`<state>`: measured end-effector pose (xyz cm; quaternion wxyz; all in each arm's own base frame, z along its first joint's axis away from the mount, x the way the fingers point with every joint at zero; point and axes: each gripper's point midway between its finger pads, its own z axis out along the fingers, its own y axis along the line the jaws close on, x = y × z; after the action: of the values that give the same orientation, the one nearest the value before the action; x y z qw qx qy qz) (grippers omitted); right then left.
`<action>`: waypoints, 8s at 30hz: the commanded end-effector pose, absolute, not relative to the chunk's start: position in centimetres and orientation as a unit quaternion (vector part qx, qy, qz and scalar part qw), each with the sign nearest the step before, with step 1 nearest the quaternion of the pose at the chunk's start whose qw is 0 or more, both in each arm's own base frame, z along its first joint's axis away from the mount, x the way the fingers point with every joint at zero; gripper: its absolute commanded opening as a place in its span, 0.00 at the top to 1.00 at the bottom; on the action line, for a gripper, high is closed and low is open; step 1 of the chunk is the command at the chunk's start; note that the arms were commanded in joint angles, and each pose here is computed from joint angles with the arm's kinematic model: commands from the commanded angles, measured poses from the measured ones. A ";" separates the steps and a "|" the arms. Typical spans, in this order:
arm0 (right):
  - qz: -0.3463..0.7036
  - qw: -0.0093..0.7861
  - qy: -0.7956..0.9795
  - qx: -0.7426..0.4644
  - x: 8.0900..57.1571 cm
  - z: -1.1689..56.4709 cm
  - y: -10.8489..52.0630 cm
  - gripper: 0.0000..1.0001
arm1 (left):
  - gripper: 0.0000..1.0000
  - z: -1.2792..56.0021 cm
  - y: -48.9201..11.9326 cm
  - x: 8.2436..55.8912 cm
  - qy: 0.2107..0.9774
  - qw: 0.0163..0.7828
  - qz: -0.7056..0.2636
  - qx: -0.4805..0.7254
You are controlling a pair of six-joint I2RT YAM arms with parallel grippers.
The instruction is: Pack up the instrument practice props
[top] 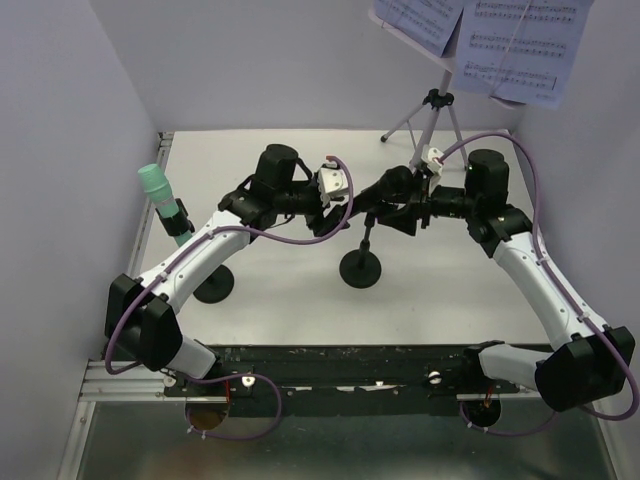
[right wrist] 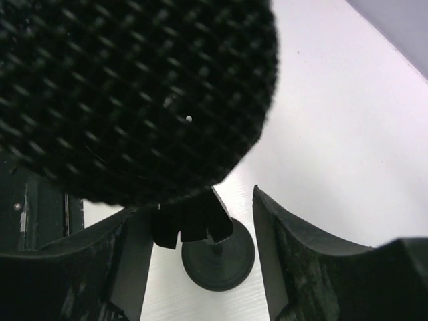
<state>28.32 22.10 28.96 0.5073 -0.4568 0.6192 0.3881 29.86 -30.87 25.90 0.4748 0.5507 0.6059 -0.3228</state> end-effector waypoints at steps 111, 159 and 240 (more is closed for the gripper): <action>0.208 0.675 0.616 -0.347 33.3 50.9 21.3 1.00 | 0.01 43.4 -29.1 29.5 0.519 0.651 -0.345 0.433; -0.068 0.084 0.994 -0.018 20.6 1.8 -11.6 1.00 | 0.01 39.5 -28.4 29.9 0.565 0.616 -0.313 0.451; 0.316 0.405 0.671 -0.534 28.5 32.5 23.5 0.34 | 0.06 16.2 -32.1 29.1 0.625 0.462 -0.445 0.445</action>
<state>27.90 23.16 32.50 0.3984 -0.5165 0.6817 0.3313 29.22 -31.08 16.13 0.4653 0.4347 0.6478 -0.4182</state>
